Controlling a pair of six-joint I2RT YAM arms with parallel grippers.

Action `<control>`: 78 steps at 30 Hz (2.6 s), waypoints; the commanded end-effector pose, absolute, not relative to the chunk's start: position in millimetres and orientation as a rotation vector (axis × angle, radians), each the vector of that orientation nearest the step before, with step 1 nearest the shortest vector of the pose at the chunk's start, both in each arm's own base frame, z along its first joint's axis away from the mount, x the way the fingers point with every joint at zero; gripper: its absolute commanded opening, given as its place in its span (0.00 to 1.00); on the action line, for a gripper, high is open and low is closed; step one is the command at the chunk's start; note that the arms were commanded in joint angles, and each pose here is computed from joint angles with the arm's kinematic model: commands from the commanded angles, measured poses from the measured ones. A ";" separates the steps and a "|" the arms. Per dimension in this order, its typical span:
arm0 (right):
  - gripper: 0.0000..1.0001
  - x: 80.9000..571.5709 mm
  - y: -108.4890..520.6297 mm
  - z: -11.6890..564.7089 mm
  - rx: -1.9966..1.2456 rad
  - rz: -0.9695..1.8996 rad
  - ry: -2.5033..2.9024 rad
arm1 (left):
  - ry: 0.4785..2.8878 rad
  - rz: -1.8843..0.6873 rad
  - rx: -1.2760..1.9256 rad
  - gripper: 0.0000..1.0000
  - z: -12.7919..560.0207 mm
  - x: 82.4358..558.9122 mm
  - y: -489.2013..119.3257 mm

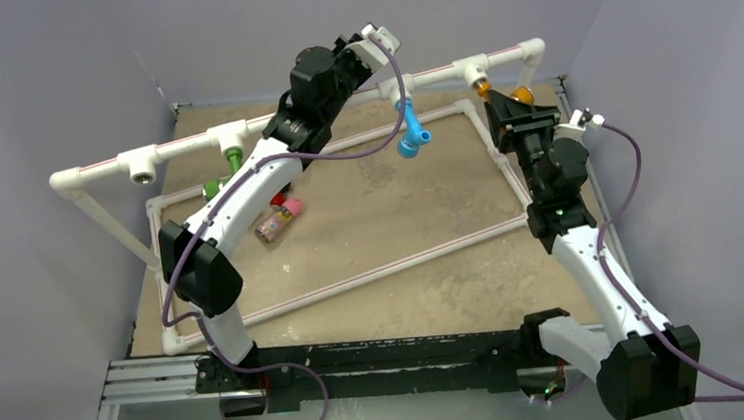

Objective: Install the water faucets

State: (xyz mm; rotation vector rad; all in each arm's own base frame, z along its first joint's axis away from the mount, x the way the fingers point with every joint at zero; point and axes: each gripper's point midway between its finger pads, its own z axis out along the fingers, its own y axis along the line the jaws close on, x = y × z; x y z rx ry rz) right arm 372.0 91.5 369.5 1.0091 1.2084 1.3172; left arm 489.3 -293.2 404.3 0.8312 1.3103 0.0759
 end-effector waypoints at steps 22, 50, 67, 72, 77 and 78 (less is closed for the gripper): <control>0.00 328.5 57.2 435.0 0.488 0.733 1.167 | 1.402 -0.221 1.109 0.00 326.6 442.4 -356.7; 0.00 314.7 98.8 432.7 -0.412 -0.006 0.827 | 1.434 -0.218 1.115 0.00 313.3 448.0 -360.0; 0.00 335.5 90.5 422.8 -0.363 -0.126 0.871 | 1.424 -0.214 1.117 0.00 315.3 446.2 -358.7; 0.00 341.6 94.7 417.7 -0.379 -0.117 0.882 | 1.422 -0.215 1.116 0.00 316.2 445.0 -357.9; 0.00 344.2 93.2 415.5 -0.354 -0.111 0.880 | 1.419 -0.215 1.118 0.00 316.9 444.1 -357.4; 0.00 344.3 92.7 416.8 -0.348 -0.107 0.878 | 1.421 -0.215 1.118 0.00 316.1 444.2 -357.4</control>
